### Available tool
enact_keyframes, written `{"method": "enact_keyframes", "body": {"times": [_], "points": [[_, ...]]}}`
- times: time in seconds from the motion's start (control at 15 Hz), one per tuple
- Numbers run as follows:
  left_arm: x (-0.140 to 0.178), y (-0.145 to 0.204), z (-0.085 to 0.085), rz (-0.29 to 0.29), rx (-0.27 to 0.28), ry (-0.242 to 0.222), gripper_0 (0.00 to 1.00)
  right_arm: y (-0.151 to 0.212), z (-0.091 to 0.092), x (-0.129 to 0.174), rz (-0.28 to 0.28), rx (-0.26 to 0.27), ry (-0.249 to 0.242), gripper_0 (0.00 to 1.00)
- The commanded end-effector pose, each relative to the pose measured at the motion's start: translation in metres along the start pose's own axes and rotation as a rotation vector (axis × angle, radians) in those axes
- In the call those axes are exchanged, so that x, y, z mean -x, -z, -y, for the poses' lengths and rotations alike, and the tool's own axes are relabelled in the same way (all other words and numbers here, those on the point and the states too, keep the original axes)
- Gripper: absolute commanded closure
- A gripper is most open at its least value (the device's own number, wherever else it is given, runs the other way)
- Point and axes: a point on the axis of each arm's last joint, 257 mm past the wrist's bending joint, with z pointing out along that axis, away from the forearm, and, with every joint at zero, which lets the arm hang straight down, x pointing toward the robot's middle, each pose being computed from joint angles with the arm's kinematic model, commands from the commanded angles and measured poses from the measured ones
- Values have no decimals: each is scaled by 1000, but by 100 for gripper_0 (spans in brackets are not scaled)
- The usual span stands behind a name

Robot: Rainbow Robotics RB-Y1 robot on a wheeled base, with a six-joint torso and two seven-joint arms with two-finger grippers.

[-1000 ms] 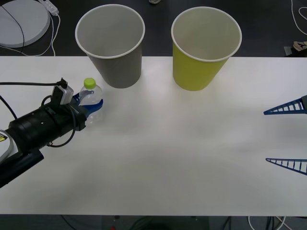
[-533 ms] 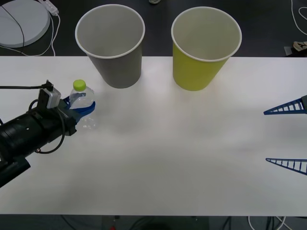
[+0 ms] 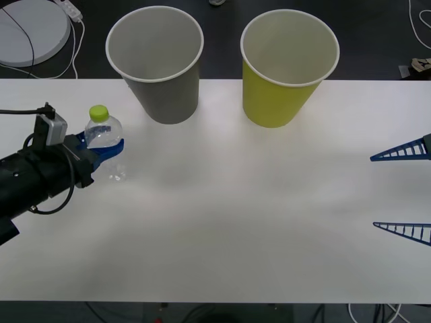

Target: Put the can into the green bin and the plastic bottle into the gray bin

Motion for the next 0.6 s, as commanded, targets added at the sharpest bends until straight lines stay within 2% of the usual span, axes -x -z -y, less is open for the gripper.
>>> {"method": "enact_keyframes", "body": {"times": [0.07,0.33,0.6], "points": [[9,10,-6,-23,-43,12,100,0,0,0,0,0,0,0],[23,29,-29,-90,-61,-21,100,0,0,0,0,0,0,0],[38,50,-53,-164,-55,-60,100,0,0,0,0,0,0,0]]}}
